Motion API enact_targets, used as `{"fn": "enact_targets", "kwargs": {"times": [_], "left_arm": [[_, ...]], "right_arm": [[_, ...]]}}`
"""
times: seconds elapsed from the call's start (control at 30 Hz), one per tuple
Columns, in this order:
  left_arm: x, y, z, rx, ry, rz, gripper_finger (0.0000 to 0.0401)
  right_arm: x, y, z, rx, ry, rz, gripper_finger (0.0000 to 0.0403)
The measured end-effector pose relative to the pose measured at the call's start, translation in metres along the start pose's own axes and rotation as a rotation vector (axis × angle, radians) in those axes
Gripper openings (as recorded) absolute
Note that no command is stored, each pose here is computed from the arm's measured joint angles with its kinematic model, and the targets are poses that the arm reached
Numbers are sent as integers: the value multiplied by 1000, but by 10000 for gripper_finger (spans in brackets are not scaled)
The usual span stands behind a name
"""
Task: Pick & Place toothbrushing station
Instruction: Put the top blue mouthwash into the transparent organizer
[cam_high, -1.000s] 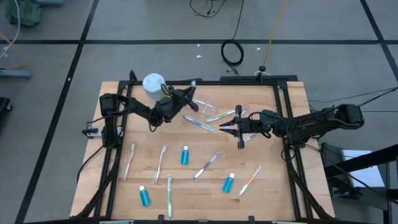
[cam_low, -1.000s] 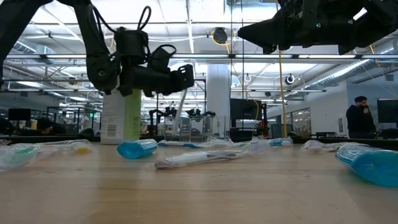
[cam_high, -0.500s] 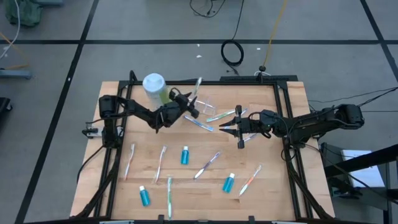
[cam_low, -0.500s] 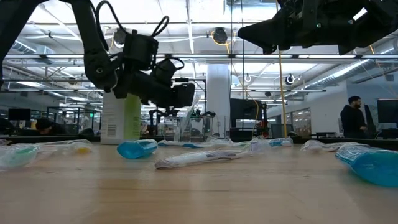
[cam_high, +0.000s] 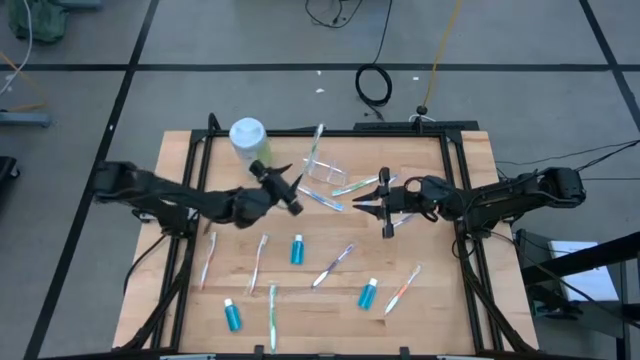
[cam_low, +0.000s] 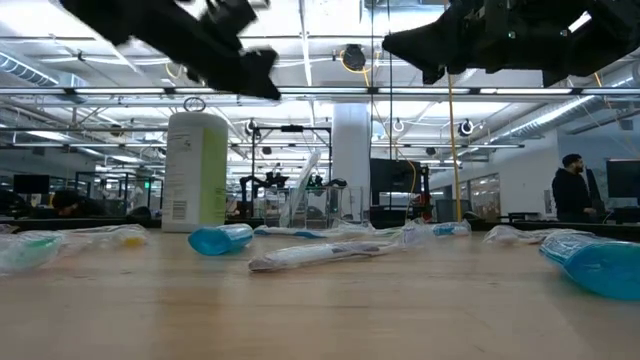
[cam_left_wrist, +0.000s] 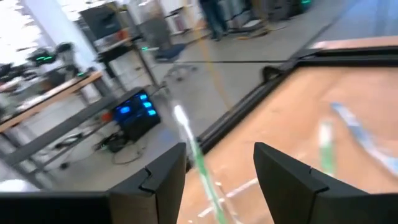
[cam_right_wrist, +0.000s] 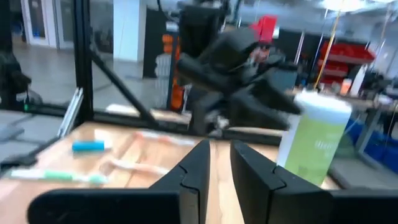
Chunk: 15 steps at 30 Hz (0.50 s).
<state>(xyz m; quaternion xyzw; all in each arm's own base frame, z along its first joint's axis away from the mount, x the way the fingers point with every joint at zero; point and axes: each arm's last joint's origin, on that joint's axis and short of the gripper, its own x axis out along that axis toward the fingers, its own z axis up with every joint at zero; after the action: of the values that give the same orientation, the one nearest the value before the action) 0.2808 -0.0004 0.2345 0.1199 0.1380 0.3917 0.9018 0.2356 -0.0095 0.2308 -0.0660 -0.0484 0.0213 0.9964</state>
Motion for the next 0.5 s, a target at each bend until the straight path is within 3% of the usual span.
{"fn": "enact_targets", "kwargs": {"times": [0.1,0.2,0.5], "left_arm": [[-26,7,7,63,14,-99,196],[-46,16,8,48,52,-187,196],[-81,24,-15,-248,441,-581,196]], "right_arm": [[0,0,4,-36,-42,-6,55],[0,-1,8,-57,-79,-11,55],[0,-2,7,-53,-66,-39,55]]}}
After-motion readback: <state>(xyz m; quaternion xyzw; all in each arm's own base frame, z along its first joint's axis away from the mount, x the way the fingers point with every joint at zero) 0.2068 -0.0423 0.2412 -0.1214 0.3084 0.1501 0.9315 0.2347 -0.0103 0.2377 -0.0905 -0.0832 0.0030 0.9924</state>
